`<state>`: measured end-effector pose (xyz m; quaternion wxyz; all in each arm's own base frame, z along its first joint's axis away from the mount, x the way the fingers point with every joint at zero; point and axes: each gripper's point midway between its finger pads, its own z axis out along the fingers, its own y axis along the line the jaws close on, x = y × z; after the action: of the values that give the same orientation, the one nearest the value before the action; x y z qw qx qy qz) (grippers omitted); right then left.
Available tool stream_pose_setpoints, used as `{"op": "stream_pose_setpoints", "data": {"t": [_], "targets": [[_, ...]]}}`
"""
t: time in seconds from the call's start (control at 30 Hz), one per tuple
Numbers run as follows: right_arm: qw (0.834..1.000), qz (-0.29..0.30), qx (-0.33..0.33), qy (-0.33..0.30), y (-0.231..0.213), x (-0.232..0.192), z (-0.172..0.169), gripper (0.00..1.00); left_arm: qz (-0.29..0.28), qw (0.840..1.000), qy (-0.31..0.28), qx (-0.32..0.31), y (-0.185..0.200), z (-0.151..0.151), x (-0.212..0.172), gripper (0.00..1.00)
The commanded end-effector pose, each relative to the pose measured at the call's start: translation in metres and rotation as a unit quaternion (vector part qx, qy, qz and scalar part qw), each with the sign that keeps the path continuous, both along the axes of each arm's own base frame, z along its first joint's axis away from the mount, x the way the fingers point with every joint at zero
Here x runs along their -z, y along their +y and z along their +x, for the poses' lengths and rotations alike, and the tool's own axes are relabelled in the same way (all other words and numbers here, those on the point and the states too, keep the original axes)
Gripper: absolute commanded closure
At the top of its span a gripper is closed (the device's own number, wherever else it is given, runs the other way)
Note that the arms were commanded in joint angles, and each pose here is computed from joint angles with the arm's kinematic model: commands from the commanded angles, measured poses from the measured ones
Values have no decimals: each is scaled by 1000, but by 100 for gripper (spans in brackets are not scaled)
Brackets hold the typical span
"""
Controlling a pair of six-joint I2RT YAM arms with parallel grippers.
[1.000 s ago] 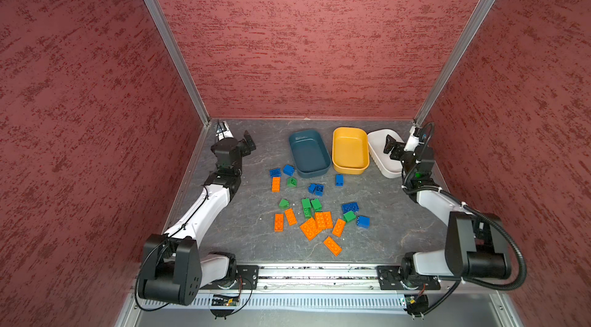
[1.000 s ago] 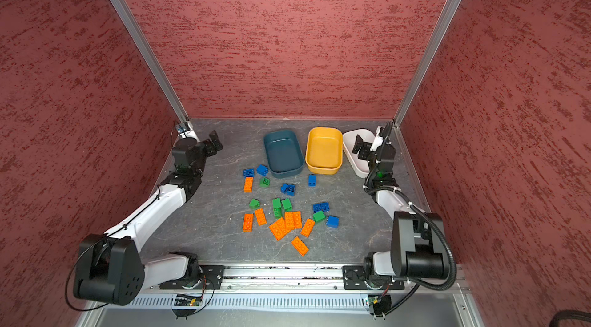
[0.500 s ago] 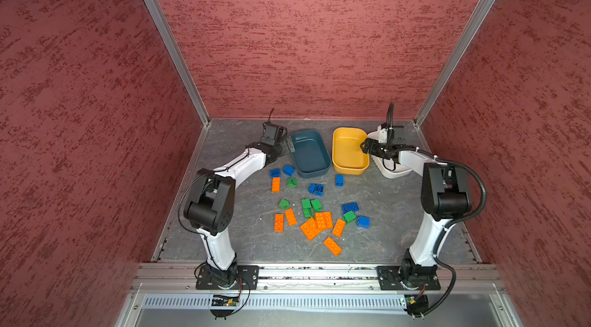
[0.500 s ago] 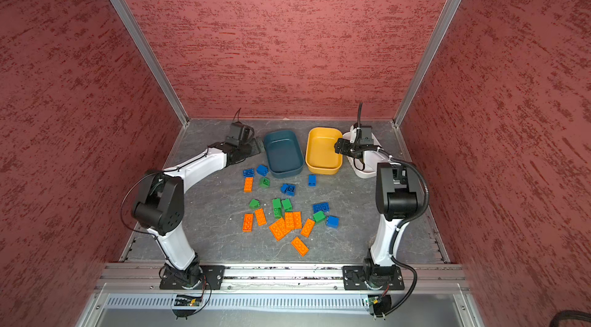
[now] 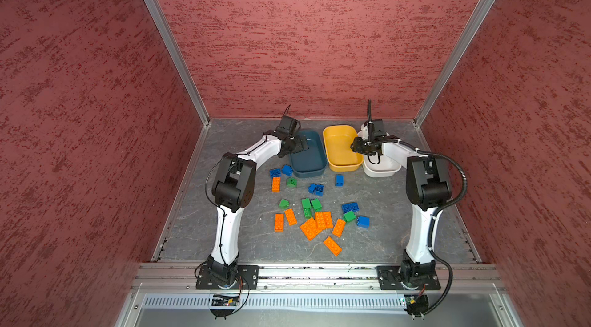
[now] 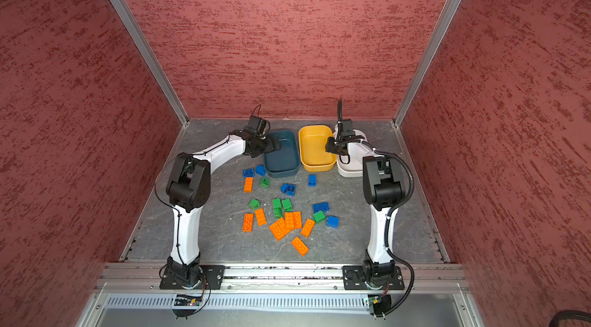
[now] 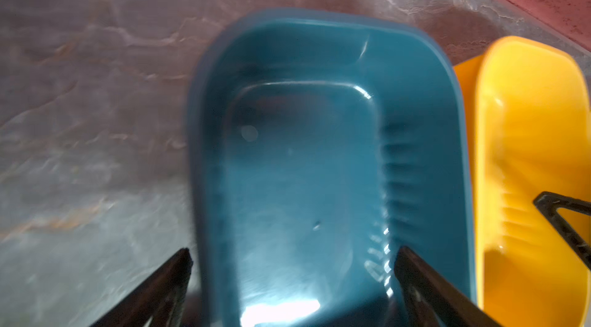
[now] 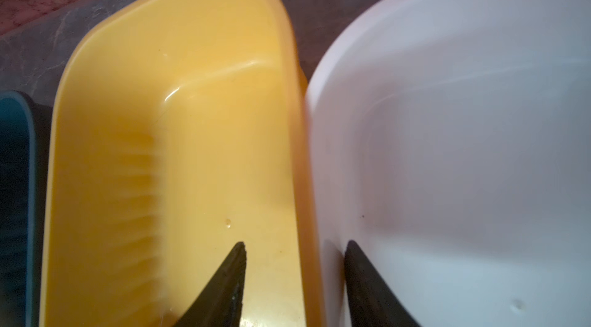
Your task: Sort the legos into containers by color
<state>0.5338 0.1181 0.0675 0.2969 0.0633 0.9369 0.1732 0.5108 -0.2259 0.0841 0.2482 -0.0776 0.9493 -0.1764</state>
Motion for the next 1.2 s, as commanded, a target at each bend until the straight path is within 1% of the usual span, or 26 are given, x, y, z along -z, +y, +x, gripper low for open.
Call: {"op": "stream_pose_setpoints", "data": {"t": [0.0,0.17,0.27,0.3,0.4,0.53,0.67,0.73,0.9,0.97,1.07,1.17], "targets": [[999,31,0,-24,41,-9,17,51,-7,1000,5,28,-6,10,1,1],[999,47,1,-27,86,-7,18,49,-5,1000,-8,19,3,33,-4,1],[998,50,16,-29,96,-7,18,46,14,1000,-12,-3,22,40,-7,1],[998,47,28,-29,94,-8,18,44,26,999,-13,-16,32,41,-9,1],[997,26,60,-40,81,-13,19,38,53,998,-14,-34,52,40,-13,1],[996,-13,77,-52,60,-24,18,31,93,995,-20,-34,67,36,-16,1],[994,-18,93,-50,35,-30,14,25,115,993,-23,-26,68,33,-18,1],[995,-15,85,-53,26,-36,12,21,130,991,-22,-26,69,31,-14,1],[996,-24,74,-44,-1,-39,6,16,166,985,-10,-44,82,32,-4,0],[994,-32,92,-39,-18,-36,7,15,184,981,-9,-51,89,32,-3,1],[989,-47,139,-35,-49,-30,13,15,202,977,-8,-59,99,32,-4,1],[987,-42,149,-36,-60,-24,25,17,208,977,-6,-57,104,32,-2,1]]}}
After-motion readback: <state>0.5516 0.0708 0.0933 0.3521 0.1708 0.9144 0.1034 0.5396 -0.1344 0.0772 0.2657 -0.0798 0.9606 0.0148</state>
